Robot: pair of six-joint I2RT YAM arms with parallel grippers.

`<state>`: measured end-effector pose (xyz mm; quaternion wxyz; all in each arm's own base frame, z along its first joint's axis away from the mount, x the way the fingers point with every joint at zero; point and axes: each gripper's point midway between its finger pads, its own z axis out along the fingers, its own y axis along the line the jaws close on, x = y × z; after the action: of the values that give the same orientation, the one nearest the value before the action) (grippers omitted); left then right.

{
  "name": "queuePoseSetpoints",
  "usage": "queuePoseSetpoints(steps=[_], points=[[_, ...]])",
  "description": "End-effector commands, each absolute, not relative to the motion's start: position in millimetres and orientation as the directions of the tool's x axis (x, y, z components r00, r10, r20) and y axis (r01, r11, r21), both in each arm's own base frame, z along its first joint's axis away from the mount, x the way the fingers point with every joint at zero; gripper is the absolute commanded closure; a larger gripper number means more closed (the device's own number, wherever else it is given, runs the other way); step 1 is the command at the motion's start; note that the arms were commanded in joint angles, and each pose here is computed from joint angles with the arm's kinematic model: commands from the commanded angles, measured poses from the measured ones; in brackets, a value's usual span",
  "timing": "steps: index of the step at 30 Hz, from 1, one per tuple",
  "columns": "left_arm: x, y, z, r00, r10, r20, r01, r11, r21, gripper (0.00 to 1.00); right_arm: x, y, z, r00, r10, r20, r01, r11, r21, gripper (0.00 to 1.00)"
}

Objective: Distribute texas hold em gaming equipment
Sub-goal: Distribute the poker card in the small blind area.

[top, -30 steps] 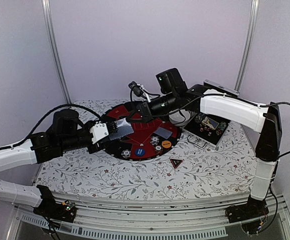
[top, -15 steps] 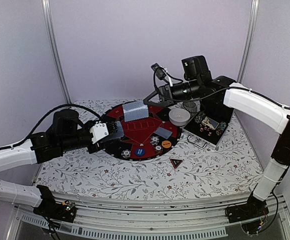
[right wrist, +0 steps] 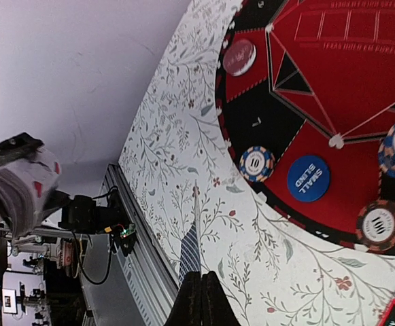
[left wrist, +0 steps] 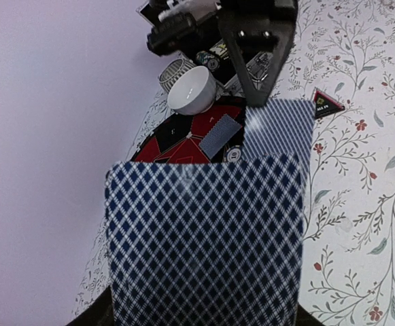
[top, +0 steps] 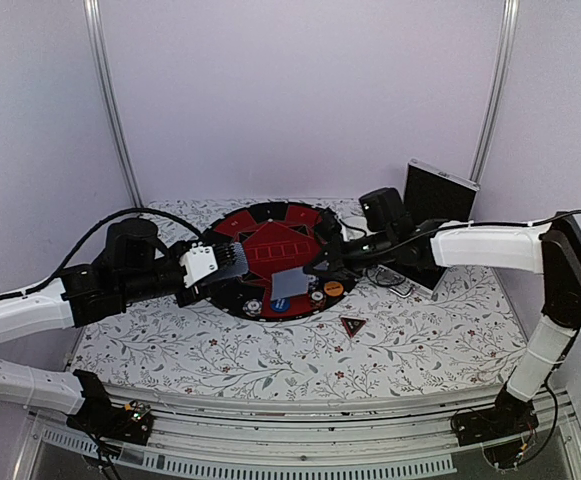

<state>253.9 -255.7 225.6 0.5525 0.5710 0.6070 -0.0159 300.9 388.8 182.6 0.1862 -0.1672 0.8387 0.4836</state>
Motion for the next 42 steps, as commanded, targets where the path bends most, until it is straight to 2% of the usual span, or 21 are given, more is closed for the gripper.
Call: queuePoseSetpoints(steps=[1,4,9,20,26,32,38,39,42], points=[[258,-256,237,0.277,0.654,-0.704,0.692,0.373,0.618,0.47,271,440,157,-0.908,-0.141,-0.395,-0.417,0.394,0.819,0.98],[257,-256,238,0.278,0.653,-0.704,0.692,0.372,0.618,0.47,263,464,134,-0.931,-0.164,-0.327,-0.365,0.377,0.851,0.98],[257,-255,238,0.279,0.652,-0.705,0.691,0.374,0.619,0.47,264,478,90,-0.952,-0.171,-0.253,-0.303,0.423,0.854,0.98],[257,-255,237,0.278,0.653,-0.704,0.692,0.372,0.618,0.47,254,480,59,-0.961,-0.185,-0.208,-0.273,0.487,0.829,0.98],[257,-255,236,0.276,0.655,-0.704,0.695,0.37,0.617,0.47,241,486,48,-0.953,-0.248,-0.176,-0.284,0.519,0.806,0.96],[256,-256,237,0.279,0.652,-0.705,0.697,0.368,0.616,0.47,263,471,91,-0.922,-0.209,-0.325,-0.384,0.586,0.713,0.41],[255,-256,237,0.283,0.649,-0.707,0.699,0.365,0.615,0.47,279,465,176,-0.823,-0.224,-0.522,-0.549,0.551,0.628,0.05],[255,-256,238,0.285,0.648,-0.706,0.699,0.364,0.616,0.47,283,462,193,-0.802,-0.215,-0.557,-0.572,0.544,0.614,0.0],[254,-257,238,0.288,0.645,-0.708,0.701,0.362,0.615,0.47,291,452,237,-0.734,-0.195,-0.65,-0.645,0.499,0.579,0.01]])
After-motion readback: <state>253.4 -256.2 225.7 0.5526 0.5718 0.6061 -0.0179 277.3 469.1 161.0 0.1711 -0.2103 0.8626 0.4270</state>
